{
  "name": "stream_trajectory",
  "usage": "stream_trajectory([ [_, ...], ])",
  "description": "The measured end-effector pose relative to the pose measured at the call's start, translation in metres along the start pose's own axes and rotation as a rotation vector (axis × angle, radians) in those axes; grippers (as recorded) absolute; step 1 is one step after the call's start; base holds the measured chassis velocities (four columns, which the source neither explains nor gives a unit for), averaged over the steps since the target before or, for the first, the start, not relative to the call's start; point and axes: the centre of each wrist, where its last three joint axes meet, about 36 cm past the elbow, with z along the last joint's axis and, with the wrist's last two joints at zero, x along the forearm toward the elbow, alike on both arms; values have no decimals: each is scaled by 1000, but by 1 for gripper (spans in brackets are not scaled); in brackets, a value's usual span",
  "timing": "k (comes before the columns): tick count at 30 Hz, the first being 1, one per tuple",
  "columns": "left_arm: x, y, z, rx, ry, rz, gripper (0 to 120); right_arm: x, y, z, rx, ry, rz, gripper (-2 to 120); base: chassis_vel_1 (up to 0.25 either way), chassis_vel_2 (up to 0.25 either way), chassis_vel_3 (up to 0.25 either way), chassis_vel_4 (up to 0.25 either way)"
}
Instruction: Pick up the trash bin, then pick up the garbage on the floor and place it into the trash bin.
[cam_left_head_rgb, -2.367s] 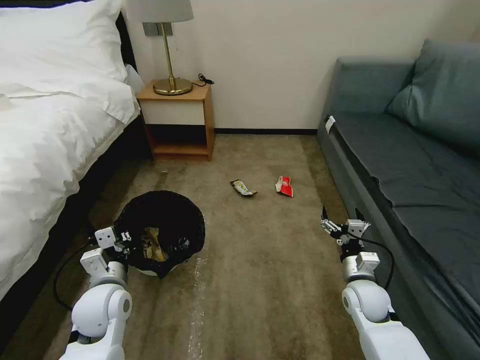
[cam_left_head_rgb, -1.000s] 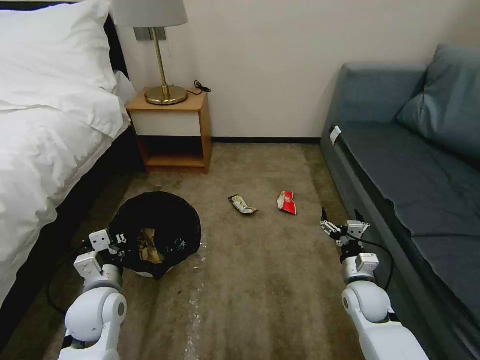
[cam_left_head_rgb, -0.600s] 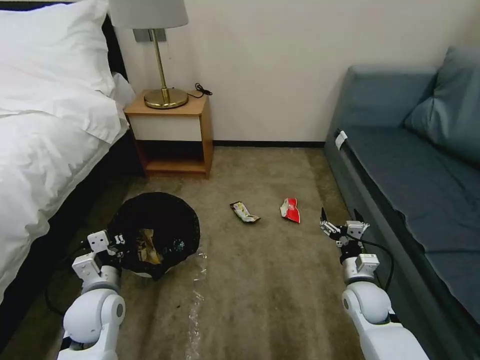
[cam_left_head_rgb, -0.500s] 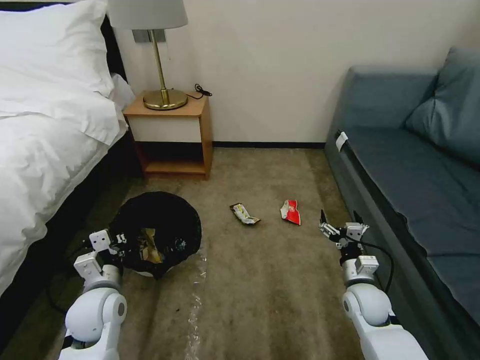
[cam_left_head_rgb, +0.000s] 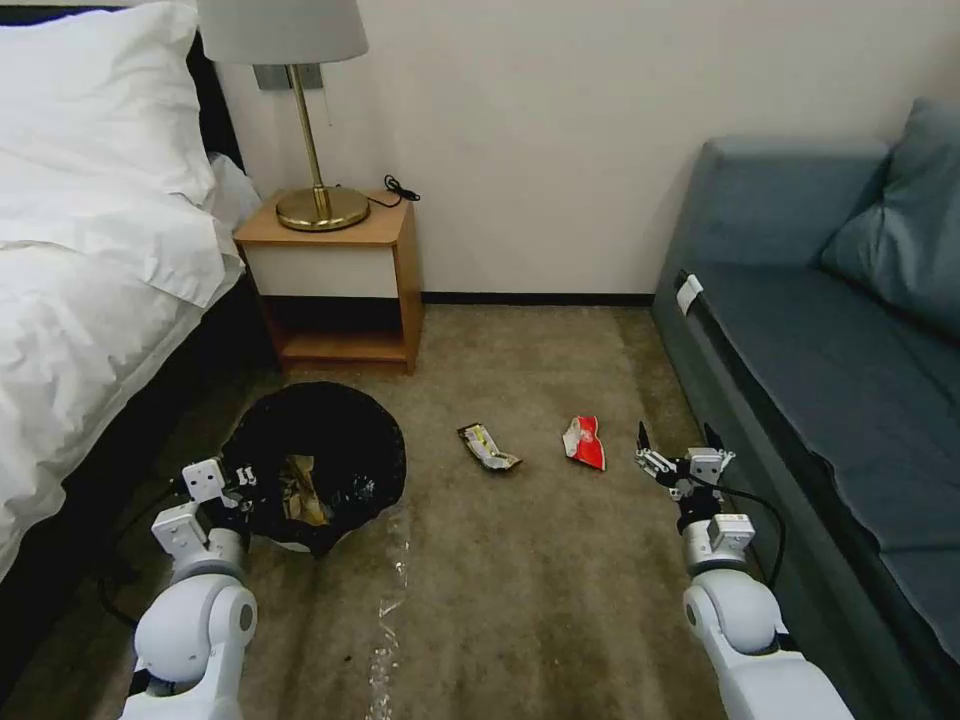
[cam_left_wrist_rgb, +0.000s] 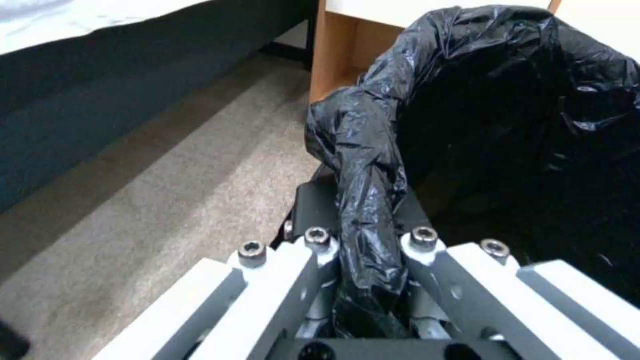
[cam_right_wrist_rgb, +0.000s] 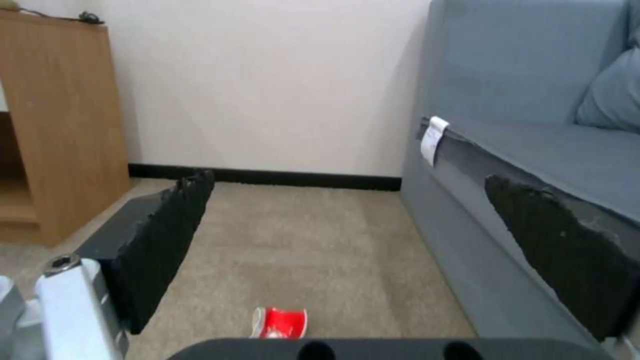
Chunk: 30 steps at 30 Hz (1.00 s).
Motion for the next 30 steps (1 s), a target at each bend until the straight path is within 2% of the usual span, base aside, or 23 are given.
stream_trajectory([
  [30,3,3,-2,-5,-2,-7,4,-6,-13,-6,35,-20,-13,100,-108,107,103,-104],
])
